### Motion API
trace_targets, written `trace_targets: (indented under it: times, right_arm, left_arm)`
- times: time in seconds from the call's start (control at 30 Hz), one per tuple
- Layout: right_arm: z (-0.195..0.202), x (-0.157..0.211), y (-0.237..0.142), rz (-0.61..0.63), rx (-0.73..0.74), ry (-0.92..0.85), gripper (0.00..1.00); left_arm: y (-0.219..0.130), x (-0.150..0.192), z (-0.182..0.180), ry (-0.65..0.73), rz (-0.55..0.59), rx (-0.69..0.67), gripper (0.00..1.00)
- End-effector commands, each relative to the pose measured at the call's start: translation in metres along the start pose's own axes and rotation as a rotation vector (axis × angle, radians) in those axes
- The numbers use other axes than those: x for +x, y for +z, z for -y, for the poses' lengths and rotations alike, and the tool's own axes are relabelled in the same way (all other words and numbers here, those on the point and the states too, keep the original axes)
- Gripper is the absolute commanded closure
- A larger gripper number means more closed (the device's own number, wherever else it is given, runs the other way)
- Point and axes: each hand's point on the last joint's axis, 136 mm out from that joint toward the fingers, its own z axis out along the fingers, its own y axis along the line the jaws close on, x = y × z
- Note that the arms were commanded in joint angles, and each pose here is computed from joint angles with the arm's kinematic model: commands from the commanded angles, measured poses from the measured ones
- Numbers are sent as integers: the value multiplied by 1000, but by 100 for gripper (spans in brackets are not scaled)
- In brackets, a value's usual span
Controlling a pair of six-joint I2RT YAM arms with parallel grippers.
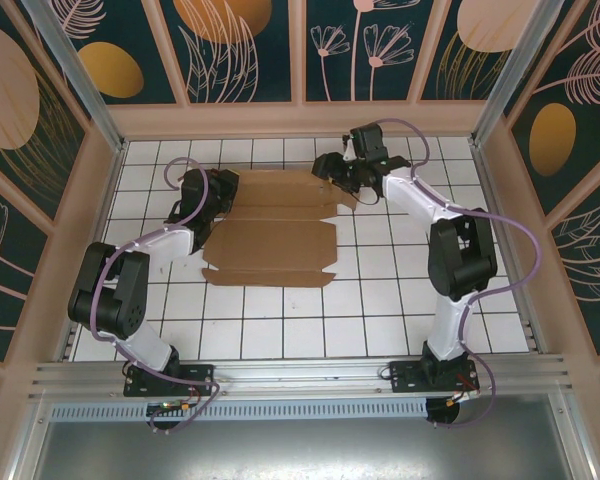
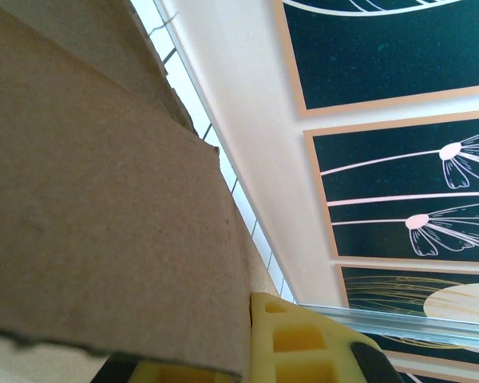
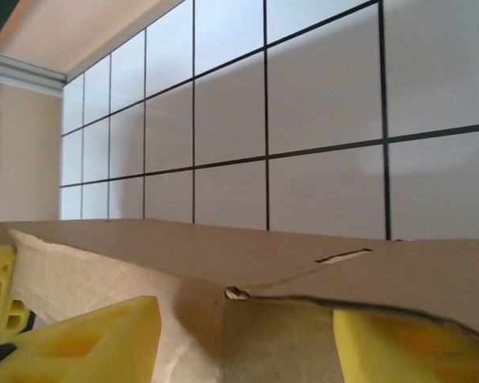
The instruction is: Fold the paper box
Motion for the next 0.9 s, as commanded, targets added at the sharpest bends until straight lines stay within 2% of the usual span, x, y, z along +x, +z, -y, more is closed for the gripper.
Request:
trace_targets:
  times: [0.0,0.1,0.23,0.33,0.43,0.53,0.6,0.7,0.8,0.87]
  right_arm:
    - [-27,6,7,-17,-141,51,44]
    - [-35,10,7,-27,-222,89,56]
    - [-27,8,2,-5,-203,89,67]
    - [-20,5,-10,13,-198,70,62]
    - [-8,1,-35,90,-114,-33,45]
    - [8,5,-56,155,-21,-101,44]
    - [19,17,-64,178,5,-110,51]
    - [35,41,-65,190,70,-147,68]
    - [50,66,-52,181,146,-195,81]
    - [56,78,-37,144,146,-183,84]
  left_arm:
    - [1,14,-40,9,-55,-116,100]
    - [0,15,-41,4,-57,-115,100]
    - [0,15,-44,3,-55,-123,100]
    - [-1,13,-45,7,-47,-129,100]
    - [-1,13,-45,13,-47,-141,100]
    - [-1,10,-43,20,-38,-146,100]
    - [0,10,-43,25,-37,-155,100]
    - [2,9,-41,26,-40,-157,100]
    - [3,8,-40,28,-35,-160,100]
    - [3,8,-39,35,-35,-161,100]
